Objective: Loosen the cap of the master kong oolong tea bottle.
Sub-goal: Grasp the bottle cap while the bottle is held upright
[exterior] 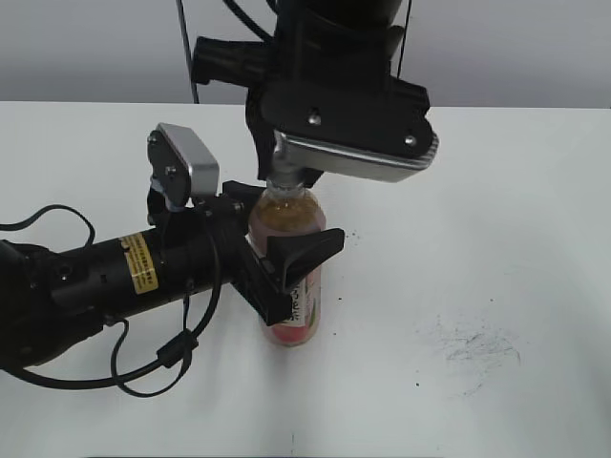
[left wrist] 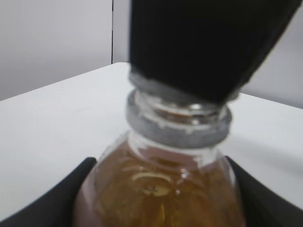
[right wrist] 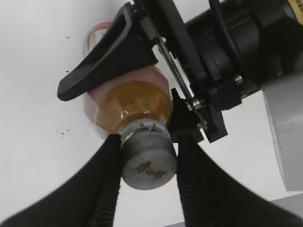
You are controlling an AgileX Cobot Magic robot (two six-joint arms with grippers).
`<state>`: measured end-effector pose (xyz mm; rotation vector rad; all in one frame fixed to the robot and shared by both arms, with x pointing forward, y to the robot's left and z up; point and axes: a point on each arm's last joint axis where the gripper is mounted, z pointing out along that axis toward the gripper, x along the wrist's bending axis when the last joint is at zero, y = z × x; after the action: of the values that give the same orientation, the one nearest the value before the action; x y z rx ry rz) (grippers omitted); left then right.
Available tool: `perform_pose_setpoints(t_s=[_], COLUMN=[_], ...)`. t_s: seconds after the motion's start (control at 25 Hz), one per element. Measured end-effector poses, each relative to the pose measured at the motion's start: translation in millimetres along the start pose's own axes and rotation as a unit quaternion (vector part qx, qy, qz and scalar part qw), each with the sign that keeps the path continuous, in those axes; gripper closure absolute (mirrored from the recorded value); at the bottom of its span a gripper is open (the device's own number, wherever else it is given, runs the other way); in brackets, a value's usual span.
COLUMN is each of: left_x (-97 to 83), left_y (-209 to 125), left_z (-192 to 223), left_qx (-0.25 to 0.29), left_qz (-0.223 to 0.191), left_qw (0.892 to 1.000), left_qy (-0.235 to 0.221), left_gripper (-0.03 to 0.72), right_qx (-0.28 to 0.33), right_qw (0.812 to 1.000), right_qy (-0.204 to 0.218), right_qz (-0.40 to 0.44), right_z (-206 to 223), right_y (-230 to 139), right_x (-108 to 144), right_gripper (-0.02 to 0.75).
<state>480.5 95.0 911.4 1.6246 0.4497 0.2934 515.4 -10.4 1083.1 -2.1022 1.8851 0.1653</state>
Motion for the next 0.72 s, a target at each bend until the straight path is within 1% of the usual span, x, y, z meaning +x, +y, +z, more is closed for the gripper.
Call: perform_pose_setpoints(t_s=[0.36,0.56,0.72], left_x=[0.2,0.4,0.4], left_y=[0.0,0.0,0.0], left_z=[0.0,0.0,0.0], left_qx=[0.000,0.000,0.000], left_qz=[-0.001,-0.003,-0.003], left_qw=[1.000,1.000,1.000], left_qy=[0.001,0.002,0.002], left_gripper=[0.241,0.241,0.241], right_qx=[0.000,0.001,0.001], right_qw=[0.997,0.987,0.983], right_qy=[0.000,-0.001,-0.001], right_qz=[-0.080,-0.162,-0.185], right_z=[0.0,0.0,0.0], right_y=[-0.1,-0.2,-0.2], right_x=[-0.1,-0.2,-0.2], right_gripper=[0.468,0.468,0.468])
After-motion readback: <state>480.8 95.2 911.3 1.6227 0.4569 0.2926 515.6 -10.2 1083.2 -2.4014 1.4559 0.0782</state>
